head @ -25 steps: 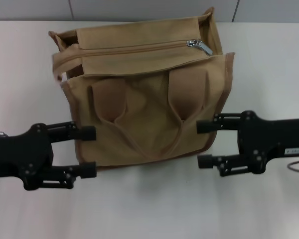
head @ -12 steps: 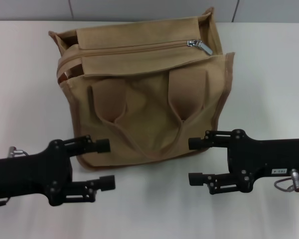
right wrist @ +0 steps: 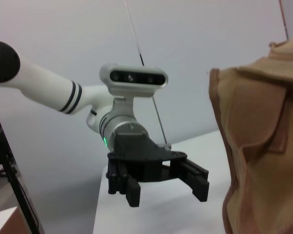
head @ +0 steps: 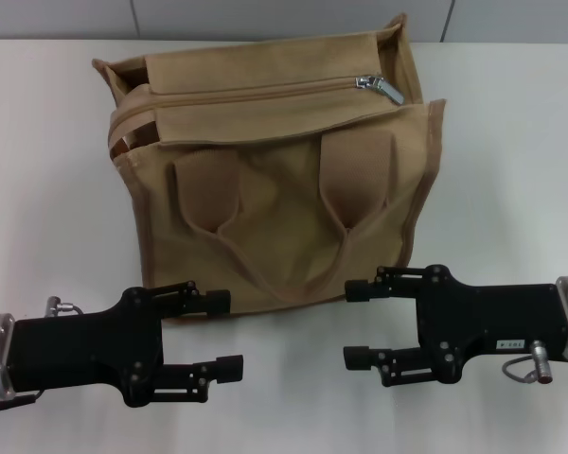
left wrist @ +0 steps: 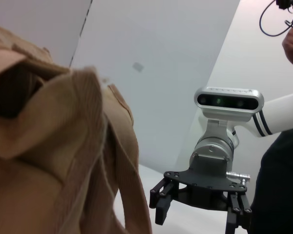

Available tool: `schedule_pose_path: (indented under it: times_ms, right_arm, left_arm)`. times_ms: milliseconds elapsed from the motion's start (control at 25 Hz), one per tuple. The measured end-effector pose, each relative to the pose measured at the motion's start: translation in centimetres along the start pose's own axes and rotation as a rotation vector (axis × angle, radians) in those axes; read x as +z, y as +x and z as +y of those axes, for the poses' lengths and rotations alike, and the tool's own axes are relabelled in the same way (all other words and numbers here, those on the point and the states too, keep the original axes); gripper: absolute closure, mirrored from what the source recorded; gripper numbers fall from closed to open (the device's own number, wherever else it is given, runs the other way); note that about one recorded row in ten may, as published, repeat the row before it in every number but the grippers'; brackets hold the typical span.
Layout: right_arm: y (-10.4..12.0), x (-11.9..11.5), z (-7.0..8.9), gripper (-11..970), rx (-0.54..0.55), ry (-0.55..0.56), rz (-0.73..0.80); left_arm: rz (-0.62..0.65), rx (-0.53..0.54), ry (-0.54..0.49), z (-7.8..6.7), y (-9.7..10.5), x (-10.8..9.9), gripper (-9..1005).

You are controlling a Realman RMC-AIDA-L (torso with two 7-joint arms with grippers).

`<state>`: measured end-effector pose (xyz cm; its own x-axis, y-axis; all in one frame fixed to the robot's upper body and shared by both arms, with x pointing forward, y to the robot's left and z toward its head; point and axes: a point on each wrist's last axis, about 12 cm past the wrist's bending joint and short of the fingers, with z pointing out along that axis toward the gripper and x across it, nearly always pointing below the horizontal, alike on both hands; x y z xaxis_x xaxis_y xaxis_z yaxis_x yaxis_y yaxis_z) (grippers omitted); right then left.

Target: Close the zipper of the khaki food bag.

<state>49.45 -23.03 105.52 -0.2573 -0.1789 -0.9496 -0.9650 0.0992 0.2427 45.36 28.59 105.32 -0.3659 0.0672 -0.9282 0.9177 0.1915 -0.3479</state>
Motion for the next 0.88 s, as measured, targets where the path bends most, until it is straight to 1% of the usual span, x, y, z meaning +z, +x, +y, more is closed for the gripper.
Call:
schedule_pose_path:
  times_ms: [280, 880]
  right_arm:
    - [0.47, 0.55, 0.00, 185, -0.003, 0.004, 0.013]
    - [0.29, 0.79, -0.13, 185, -0.008, -0.003, 0.012]
  left_arm:
    - [0.017, -0.006, -0.010, 0.07, 0.30, 0.14, 174]
    - [0.034, -0.015, -0.009, 0.04, 0.55, 0.10, 174]
